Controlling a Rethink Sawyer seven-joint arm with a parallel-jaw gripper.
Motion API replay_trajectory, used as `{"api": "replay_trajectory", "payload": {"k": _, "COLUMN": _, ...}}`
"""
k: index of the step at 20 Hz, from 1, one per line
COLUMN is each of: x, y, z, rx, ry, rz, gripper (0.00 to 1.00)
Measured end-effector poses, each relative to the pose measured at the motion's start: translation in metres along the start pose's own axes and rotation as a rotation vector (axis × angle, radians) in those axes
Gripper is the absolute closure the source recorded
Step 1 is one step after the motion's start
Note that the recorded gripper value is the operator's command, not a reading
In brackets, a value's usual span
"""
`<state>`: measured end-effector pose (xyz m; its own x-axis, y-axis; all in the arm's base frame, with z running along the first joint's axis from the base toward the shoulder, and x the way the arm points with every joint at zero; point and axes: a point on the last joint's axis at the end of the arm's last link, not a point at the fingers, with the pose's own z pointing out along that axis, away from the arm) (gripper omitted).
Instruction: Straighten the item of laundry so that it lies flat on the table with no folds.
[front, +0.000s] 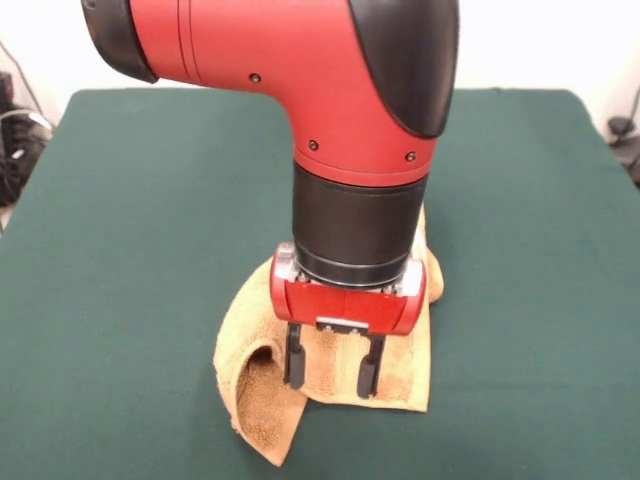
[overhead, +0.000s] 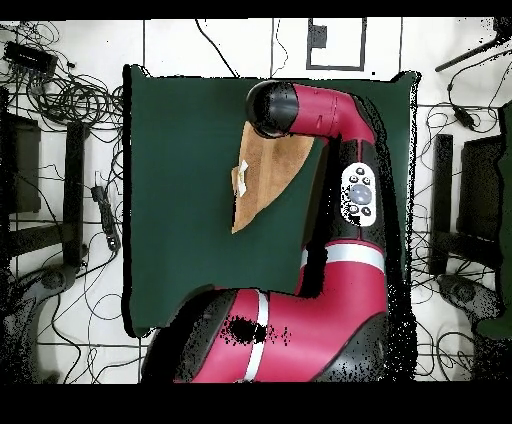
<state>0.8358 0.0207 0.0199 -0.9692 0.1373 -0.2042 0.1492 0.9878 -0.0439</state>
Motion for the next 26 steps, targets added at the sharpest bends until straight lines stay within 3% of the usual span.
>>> {"api": "replay_trajectory", "payload": {"k": 9, "x": 0.018, "y": 0.006, "z": -0.008, "rx": -0.003, "ry": 0.037, "rz": -0.009, "gripper": 0.0}}
{"api": "replay_trajectory", "payload": {"k": 26, "x": 0.016, "y": 0.009, "z": -0.027, "rx": -0.003, "ry": 0.031, "rz": -0.015, "gripper": 0.0}}
